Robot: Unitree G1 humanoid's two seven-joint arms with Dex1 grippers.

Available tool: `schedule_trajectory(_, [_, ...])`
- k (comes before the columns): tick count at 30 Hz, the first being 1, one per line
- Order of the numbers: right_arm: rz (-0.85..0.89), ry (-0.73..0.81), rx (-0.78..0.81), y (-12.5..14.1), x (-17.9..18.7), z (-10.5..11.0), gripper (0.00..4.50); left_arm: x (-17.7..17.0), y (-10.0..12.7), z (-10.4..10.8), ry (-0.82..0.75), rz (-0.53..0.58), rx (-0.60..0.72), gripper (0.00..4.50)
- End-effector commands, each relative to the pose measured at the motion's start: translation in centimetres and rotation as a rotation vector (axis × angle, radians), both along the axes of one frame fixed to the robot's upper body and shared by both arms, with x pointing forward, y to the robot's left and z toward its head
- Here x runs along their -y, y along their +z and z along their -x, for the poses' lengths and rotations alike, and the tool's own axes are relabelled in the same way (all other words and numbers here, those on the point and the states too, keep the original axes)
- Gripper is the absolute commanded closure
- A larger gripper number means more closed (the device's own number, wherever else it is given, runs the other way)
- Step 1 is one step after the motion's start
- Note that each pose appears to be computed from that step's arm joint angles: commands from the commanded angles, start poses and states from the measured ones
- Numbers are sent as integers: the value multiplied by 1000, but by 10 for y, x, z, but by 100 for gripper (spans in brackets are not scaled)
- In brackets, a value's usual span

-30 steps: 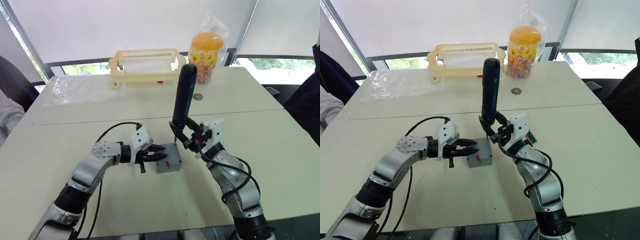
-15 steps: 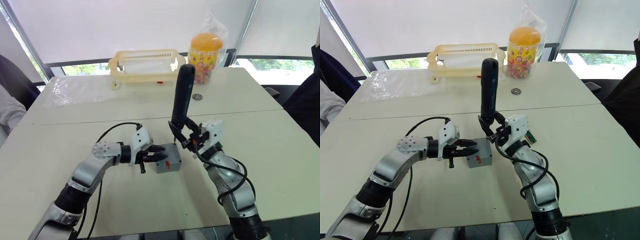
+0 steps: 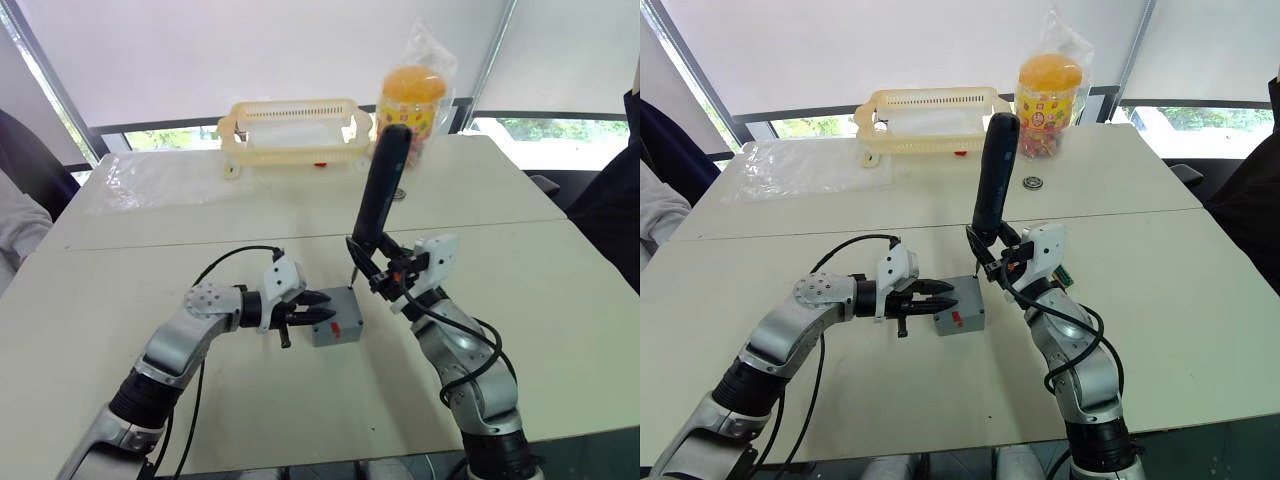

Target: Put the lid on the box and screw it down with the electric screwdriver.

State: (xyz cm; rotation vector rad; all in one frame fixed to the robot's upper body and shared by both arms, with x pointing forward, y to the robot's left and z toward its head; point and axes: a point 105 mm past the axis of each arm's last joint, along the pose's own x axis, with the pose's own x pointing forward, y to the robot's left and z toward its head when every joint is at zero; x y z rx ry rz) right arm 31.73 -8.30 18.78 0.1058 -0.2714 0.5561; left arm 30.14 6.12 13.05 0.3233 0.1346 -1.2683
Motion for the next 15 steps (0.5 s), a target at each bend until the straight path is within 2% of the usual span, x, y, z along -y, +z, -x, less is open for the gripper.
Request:
schedule_trajectory(1, [-31, 31, 109, 28, -5, 14, 275, -2, -19, 5, -2, -44, -63, 325])
schedule_trajectory(15, [-18, 28, 111, 27, -6, 13, 275, -3, -20, 5, 1, -45, -66, 325])
